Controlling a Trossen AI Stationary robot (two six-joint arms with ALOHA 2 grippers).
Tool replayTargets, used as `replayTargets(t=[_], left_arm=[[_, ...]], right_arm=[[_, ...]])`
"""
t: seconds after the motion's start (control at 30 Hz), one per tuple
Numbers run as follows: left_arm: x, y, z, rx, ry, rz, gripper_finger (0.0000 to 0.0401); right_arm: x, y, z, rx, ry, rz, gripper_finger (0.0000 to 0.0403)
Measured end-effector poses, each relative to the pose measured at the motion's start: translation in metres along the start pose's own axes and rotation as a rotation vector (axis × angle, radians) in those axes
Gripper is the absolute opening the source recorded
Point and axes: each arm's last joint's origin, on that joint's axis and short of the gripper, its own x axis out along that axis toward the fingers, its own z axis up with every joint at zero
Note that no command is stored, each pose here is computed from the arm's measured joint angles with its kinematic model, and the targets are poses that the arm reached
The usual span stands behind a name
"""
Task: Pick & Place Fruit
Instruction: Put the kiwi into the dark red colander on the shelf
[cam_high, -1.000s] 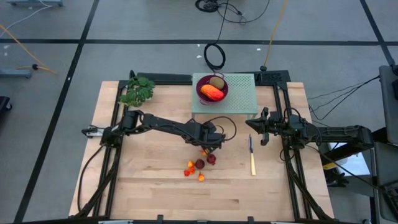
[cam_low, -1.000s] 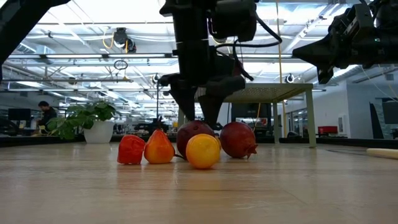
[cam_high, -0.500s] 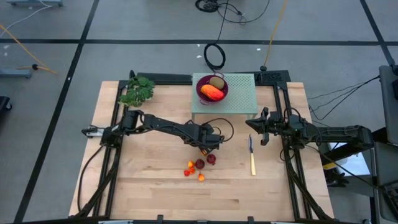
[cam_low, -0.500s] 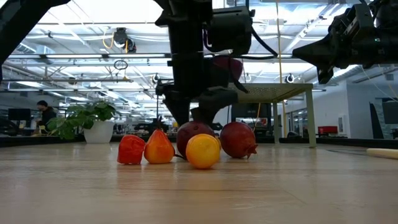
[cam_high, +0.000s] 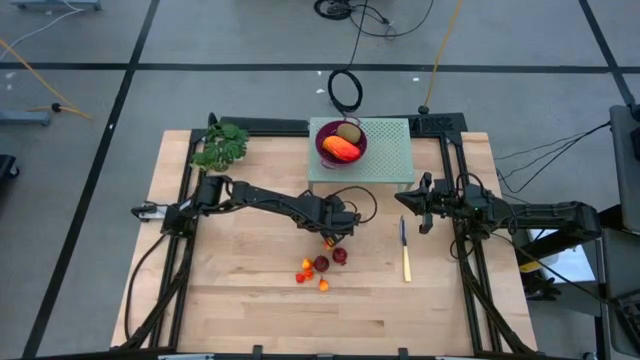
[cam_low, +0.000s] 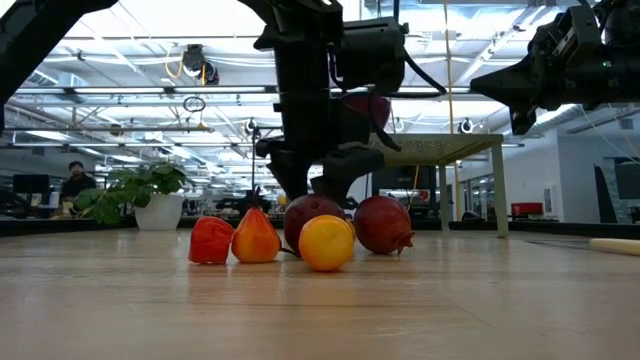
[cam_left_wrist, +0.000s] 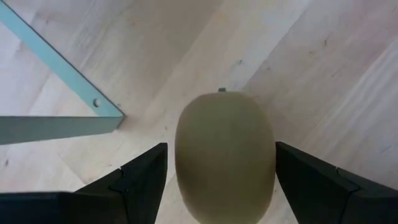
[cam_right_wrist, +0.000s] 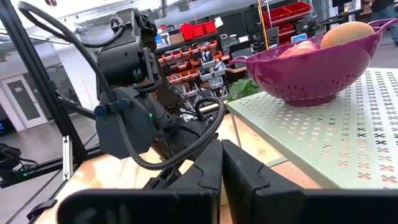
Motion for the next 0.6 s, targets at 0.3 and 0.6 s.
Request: replayTargets(t=[0.3, 0.6], left_arm=[[0.003, -0.005, -0.002, -0.01, -0.03, -0.026, 0.0289], [0.014, -0.005, -0.011, -0.035, 0.011, -0.049, 0.0289]], right_arm=[[0.0, 0.0, 0.0, 0.0, 0.0, 0.0, 0.0004], [0.0, 0.0, 0.0, 0.0, 0.0, 0.0, 0.0004]])
